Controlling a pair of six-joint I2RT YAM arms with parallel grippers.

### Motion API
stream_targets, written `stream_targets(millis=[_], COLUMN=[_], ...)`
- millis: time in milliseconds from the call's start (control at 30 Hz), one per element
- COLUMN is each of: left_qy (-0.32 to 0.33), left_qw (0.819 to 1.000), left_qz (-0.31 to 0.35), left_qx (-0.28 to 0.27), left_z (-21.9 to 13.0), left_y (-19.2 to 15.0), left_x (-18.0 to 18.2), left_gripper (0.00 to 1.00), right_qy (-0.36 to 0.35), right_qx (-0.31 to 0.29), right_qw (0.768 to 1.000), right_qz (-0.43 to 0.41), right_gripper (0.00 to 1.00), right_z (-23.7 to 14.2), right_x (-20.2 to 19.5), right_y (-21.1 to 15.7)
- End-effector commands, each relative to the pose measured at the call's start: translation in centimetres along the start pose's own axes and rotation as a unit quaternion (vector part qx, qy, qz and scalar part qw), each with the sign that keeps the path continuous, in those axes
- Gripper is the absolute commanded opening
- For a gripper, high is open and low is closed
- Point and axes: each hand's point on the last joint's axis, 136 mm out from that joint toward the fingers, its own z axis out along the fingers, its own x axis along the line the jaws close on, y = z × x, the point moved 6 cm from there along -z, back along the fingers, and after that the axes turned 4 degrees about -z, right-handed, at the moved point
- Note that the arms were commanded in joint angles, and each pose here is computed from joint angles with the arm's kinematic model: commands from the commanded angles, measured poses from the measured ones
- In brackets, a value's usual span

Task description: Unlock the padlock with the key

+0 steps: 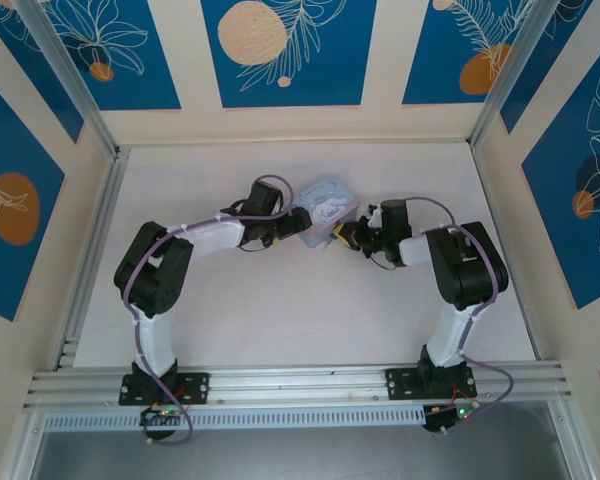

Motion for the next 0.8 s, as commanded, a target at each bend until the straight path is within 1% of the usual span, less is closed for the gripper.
stream_targets(millis=[0,67,100,133,200,267,300,400,433,600,767], left_qy=[0.200,0.204,0.205,0.206,0.208,0.208,0.209,0.210,0.209,0.210,0.212], left_qw=[0.975,0.974,0.974,0.974,0.973,0.973,0.973,0.973,0.973,0.973,0.972], left_qz=[-0.033,-0.033,-0.033,-0.031,-0.030,-0.030,-0.029,-0.030,-0.031,-0.031,-0.031], left_qx=[0.089,0.091,0.090,0.091,0.092,0.092,0.091,0.090,0.090,0.093,0.093], left_z=[1.7,1.8,1.8,1.8,1.9,1.9,1.8,1.9,1.9,2.2,2.3], left_y=[-4.8,-4.8,-4.8,-4.8,-4.8,-4.8,-4.9,-4.9,-4.9,-4.8,-4.7], left_x=[9.4,9.4,9.4,9.4,9.5,9.5,9.5,9.6,9.6,9.6,9.5], left_gripper=[0.89,0.89,0.89,0.89,0.88,0.88,0.88,0.88,0.88,0.87,0.86], right_qy=[-0.066,-0.074,-0.069,-0.045,0.006,0.010,0.007,-0.043,-0.050,-0.085,-0.123], right_qx=[0.026,0.000,-0.024,-0.041,-0.041,-0.033,-0.027,-0.006,0.000,0.002,0.000], right_qw=[0.997,0.997,0.997,0.998,0.999,0.999,1.000,0.999,0.999,0.996,0.992], right_qz=[-0.005,-0.011,-0.010,-0.013,-0.012,-0.007,-0.010,-0.004,-0.003,0.006,0.006], right_gripper=[0.00,0.00,0.00,0.00,0.00,0.00,0.00,0.00,0.00,0.00,0.00], right_z=[-1.3,-2.2,-2.9,-3.3,-3.7,-3.8,-3.8,-3.5,-3.4,-3.7,-4.3], right_x=[-0.5,-0.3,-0.2,0.1,0.7,0.9,0.9,-0.4,-0.8,-2.6,-3.7], right_y=[1.0,2.1,2.8,3.4,4.8,5.3,5.3,4.8,4.4,3.1,3.3])
